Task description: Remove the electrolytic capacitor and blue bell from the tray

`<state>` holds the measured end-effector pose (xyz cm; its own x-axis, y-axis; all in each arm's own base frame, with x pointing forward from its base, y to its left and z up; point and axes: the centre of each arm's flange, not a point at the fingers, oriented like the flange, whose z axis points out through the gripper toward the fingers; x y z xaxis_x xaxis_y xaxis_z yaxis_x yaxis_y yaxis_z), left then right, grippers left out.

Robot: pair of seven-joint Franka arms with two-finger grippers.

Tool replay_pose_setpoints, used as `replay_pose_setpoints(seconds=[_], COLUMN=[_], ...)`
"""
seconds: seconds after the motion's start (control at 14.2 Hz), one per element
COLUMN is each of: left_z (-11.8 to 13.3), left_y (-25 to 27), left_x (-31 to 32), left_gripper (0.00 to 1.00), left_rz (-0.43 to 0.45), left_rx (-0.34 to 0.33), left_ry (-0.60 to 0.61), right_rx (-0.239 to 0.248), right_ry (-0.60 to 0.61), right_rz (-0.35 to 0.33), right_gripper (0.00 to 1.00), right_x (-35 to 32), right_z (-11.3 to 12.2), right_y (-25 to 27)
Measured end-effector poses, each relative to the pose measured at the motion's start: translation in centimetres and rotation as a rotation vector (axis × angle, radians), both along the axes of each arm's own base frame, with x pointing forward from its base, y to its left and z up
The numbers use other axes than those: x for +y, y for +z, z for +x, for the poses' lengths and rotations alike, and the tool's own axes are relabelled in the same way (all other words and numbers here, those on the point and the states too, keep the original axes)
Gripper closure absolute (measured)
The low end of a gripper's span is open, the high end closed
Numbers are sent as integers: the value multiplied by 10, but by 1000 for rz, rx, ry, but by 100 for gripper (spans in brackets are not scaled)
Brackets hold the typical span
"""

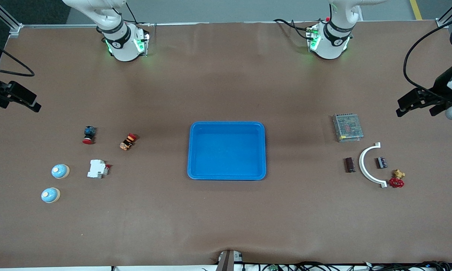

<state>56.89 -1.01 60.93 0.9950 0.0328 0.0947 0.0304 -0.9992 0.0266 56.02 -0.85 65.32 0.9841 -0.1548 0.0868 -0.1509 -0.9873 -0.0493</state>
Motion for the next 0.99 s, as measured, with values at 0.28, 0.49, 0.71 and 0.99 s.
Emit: replay_pose_setpoints(seconds=[0.28, 0.49, 0.71, 0.99], left_z=[4, 5, 5, 5], left_y=[4, 6, 8, 8], left_x=[4, 1, -4, -9], left_gripper=[0, 0, 0, 0], left_rz=[-1, -1, -1, -1], left_rx=[-9, -14, -18, -18], left_ry=[7, 1, -7, -16], right_rx=[-39, -57, -96, -128], right_ry=[37, 40, 46, 54], right_rz=[-6, -8, -16, -35], right_gripper=[0, 0, 0, 0], right_x=[-3, -2, -1, -1], right_z=[-2, -1, 2, 5], right_y=[17, 21, 26, 29])
